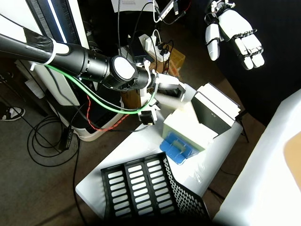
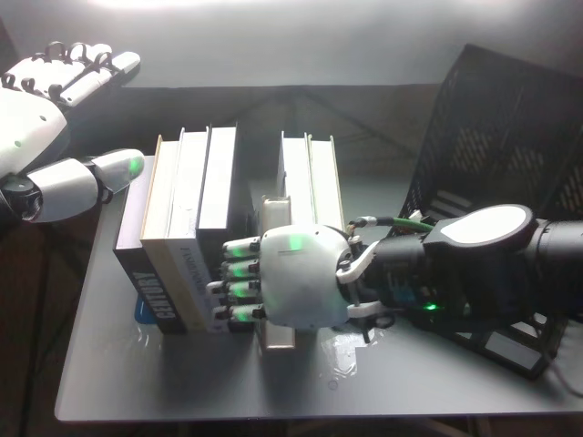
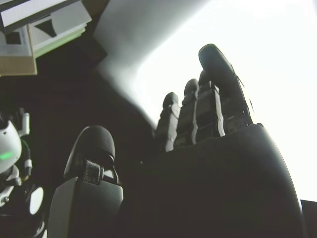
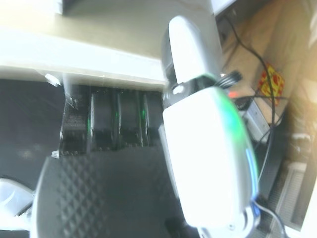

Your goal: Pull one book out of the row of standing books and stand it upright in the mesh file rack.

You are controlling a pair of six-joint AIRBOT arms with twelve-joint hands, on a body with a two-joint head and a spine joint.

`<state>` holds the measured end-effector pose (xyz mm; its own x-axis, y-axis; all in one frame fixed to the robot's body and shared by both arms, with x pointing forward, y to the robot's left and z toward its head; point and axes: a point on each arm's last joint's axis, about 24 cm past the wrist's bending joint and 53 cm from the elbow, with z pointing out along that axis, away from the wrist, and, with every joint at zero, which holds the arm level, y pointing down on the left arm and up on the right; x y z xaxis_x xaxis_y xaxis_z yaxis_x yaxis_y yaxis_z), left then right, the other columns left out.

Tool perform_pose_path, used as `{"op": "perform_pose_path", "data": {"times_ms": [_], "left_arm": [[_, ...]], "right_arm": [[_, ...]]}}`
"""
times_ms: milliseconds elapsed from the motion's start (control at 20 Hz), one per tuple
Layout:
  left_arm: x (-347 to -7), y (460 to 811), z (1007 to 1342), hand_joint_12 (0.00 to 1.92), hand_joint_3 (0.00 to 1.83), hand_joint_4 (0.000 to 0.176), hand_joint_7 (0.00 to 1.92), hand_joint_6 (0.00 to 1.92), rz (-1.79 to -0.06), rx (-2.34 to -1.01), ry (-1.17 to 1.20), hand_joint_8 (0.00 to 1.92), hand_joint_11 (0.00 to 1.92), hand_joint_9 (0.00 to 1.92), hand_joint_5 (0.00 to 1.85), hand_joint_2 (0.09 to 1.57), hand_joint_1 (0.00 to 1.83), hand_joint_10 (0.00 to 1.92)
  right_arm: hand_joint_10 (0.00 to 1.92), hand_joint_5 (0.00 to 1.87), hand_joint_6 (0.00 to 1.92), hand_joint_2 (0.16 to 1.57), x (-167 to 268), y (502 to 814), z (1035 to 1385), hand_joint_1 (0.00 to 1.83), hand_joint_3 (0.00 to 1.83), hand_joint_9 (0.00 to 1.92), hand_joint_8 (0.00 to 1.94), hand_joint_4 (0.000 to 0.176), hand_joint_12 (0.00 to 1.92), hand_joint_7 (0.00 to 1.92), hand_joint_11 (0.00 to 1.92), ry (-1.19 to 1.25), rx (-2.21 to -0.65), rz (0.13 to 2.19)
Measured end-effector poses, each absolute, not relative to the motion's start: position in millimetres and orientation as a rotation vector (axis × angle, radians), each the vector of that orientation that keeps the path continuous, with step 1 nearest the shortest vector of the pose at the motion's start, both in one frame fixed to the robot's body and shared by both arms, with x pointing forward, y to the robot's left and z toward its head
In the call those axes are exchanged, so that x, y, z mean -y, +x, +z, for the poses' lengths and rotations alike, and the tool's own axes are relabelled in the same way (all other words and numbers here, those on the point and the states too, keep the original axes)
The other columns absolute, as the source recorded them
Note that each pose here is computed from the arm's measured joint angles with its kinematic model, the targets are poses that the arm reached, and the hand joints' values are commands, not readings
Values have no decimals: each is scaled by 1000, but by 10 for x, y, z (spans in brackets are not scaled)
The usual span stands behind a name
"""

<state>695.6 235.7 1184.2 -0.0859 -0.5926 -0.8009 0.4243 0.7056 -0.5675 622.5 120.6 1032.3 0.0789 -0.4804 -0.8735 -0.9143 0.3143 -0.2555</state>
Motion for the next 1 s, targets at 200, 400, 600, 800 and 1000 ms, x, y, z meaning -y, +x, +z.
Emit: {"op": "perform_pose_path", "data": {"times_ms": [200,400,600,800,1000], "left_arm": [[-2359,6955,11842,1921,3,67,0,0,-851,-1423,-150,0,0,0,0,1365,19,0],[-2377,6956,11825,1921,1,74,0,0,-847,-1427,-156,0,0,0,0,1365,37,0],[-2377,6956,11825,1921,3,67,0,0,-847,-1427,-156,0,0,0,0,1369,50,0],[-2376,6955,11827,1921,4,82,0,0,-847,-1426,-156,0,0,0,0,1373,54,0],[-2364,6948,11822,1921,7,62,0,0,-851,-1428,-158,0,0,0,0,1380,57,0]], "right_arm": [[1097,1175,457,1023,-1319,6114,10340,1403,5,1104,623,0,1623,1192,1087,-1336,-1531,578],[1323,1253,334,876,-1320,6111,10341,1322,320,1183,997,0,1794,1148,1110,-1333,-1534,581],[1268,1051,660,1068,-1321,6104,10336,1393,1,989,802,0,1733,1110,956,-1335,-1535,579],[1277,988,849,1082,-1290,6044,10364,1386,3,945,772,0,1710,1101,742,-1353,-1521,572],[1234,886,1155,1113,-1185,6014,10565,1378,0,934,814,0,1682,1027,667,-1331,-1509,610]]}}
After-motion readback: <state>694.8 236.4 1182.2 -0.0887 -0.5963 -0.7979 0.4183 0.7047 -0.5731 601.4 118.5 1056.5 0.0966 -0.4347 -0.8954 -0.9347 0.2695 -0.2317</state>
